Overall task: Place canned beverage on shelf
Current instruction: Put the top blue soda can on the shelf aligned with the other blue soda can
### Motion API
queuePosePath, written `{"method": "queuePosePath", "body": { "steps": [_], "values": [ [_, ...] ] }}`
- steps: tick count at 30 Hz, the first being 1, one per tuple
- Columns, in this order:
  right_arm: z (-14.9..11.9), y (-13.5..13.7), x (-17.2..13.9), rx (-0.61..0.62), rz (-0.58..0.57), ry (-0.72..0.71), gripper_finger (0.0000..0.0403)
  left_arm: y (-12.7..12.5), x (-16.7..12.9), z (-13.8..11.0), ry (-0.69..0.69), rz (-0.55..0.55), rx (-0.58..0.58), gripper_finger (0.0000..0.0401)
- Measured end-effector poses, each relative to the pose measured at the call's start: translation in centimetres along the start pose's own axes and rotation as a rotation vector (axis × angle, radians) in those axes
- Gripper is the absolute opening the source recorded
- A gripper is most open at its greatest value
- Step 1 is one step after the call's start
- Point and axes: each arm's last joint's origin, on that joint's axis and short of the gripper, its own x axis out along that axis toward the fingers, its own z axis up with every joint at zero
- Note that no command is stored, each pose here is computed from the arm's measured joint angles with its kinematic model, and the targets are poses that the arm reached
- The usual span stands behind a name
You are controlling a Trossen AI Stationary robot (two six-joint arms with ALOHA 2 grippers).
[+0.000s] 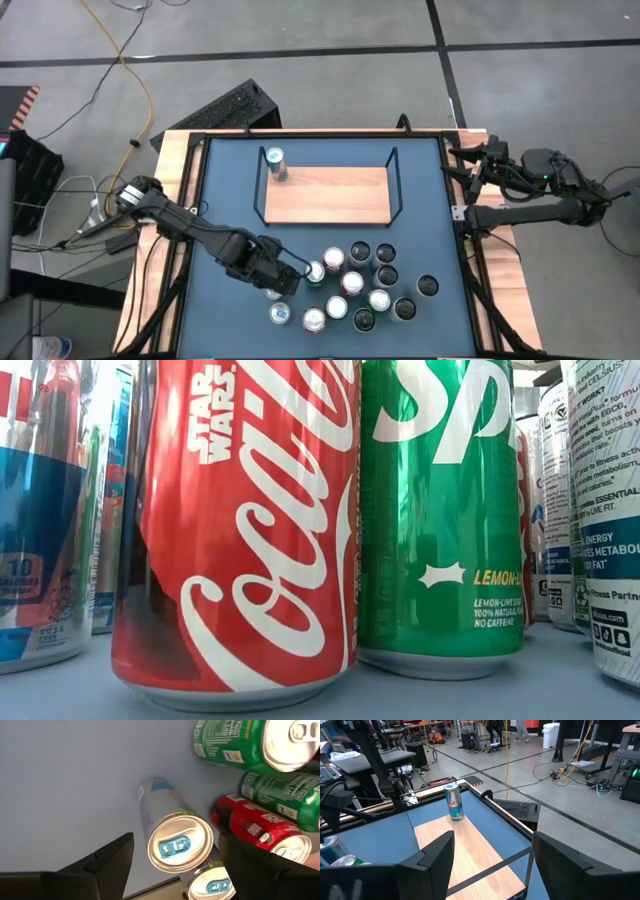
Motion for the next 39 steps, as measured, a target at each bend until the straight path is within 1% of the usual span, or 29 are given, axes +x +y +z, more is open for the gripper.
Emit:
{"method": "queuePosePath", "body": {
  "steps": [5, 10, 12, 14, 16, 20, 25, 28, 30, 35, 37, 39],
  "values": [
    [0.0, 0.0, 0.0, 0.001, 0.000, 0.000, 0.0261, -0.1, 0.3, 0.0, -0.006, 0.002, -0.017, 0.0277],
    [0.0, 0.0, 0.0, 0.000, 0.001, 0.000, 0.0261, -0.8, 1.6, -0.2, 0.043, 0.007, -0.017, 0.0277],
    [0.0, 0.0, 0.0, 0.000, 0.000, 0.000, 0.0261, -0.9, 1.6, -0.2, 0.029, 0.012, -0.015, 0.0277],
    [0.0, 0.0, 0.0, -0.001, 0.000, 0.003, 0.0261, -0.9, 1.5, 0.0, 0.021, 0.018, -0.041, 0.0277],
    [0.0, 0.0, 0.0, -0.001, 0.000, 0.003, 0.0261, -0.7, 1.8, -0.2, 0.018, 0.043, -0.042, 0.0277],
    [-0.3, -0.1, 0.0, -0.014, -0.005, 0.029, 0.0261, -0.7, 1.9, -0.3, 0.012, 0.036, -0.050, 0.0277],
    [-0.5, -0.1, 0.0, -0.023, -0.009, 0.048, 0.0261, -0.6, 2.1, -0.3, 0.008, 0.058, -0.049, 0.0277],
    [-0.5, -0.1, 0.0, -0.023, -0.009, 0.048, 0.0261, -0.7, 2.7, -0.4, 0.034, 0.080, -0.017, 0.0277],
    [-0.5, -0.1, 0.0, -0.023, -0.009, 0.048, 0.0261, -0.9, 3.1, -0.2, 0.039, 0.077, -0.013, 0.0277],
    [-0.5, -0.1, 0.0, -0.024, -0.009, 0.050, 0.0261, -0.9, 3.2, 0.2, 0.031, 0.077, -0.016, 0.0276],
    [-0.5, -0.1, 0.0, -0.025, -0.009, 0.050, 0.0261, -0.9, 3.2, 0.2, 0.040, 0.084, -0.019, 0.0268],
    [-0.5, -0.1, 0.0, -0.026, -0.009, 0.052, 0.0261, -0.9, 3.2, 0.3, 0.045, 0.080, -0.022, 0.0249]
  ]
}}
